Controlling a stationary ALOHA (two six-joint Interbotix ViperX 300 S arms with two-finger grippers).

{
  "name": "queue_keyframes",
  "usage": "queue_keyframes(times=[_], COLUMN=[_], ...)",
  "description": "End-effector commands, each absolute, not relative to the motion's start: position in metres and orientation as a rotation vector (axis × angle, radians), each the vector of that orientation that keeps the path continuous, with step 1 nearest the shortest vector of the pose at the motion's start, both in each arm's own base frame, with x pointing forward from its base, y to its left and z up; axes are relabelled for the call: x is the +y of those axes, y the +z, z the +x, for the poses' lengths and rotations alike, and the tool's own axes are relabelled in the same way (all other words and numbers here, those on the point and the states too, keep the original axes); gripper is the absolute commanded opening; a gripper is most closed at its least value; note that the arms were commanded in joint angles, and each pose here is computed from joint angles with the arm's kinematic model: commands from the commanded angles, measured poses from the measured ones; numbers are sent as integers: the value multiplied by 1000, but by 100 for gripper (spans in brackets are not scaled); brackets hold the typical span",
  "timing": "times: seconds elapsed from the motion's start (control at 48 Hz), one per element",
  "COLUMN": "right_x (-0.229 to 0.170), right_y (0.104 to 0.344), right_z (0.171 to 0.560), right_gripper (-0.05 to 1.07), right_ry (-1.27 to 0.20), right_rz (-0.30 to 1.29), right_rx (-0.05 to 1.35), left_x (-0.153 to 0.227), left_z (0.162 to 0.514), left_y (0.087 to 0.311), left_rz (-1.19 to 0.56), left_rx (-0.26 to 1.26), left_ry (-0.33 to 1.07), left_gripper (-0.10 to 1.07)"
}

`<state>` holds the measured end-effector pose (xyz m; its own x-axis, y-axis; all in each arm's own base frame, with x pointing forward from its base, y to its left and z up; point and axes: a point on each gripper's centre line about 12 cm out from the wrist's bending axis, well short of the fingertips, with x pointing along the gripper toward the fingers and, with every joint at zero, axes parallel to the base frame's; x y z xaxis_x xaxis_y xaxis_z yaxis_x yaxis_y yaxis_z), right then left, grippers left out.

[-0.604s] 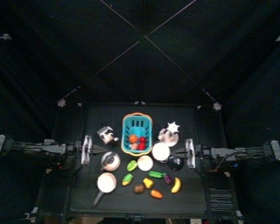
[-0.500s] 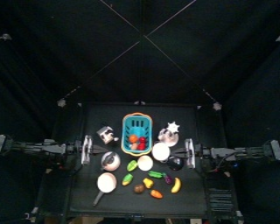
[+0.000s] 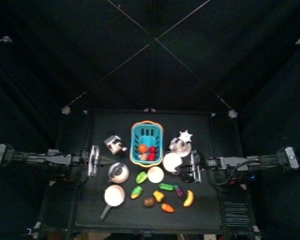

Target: Grab ladle

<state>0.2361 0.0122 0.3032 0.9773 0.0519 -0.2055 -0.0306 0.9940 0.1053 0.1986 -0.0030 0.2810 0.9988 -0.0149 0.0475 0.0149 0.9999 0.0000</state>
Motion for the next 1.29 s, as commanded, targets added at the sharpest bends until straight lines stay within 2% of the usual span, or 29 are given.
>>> queue_keyframes(times=[0.0, 0.167, 0.729, 1.104, 1.271], right_x=[11, -1, -39, -67, -76], right_y=[320, 328, 338, 336, 331], right_z=[232, 224, 211, 189, 182], right_gripper=[10, 11, 11, 11, 11], right_ry=[39, -9, -186, -342, -401], right_rz=[122, 155, 190, 195, 193], right_rx=[156, 136, 218, 206, 253], left_x=[-3, -3, -2, -1, 0], left_z=[200, 200, 199, 199, 199], left_y=[285, 285, 279, 277, 276], left_rz=[-4, -5, -43, -45, -44], left_rx=[-63, -63, -46, -40, -38], left_ry=[-16, -17, -6, -2, 3], left_gripper=[-2, -2, -2, -2, -2])
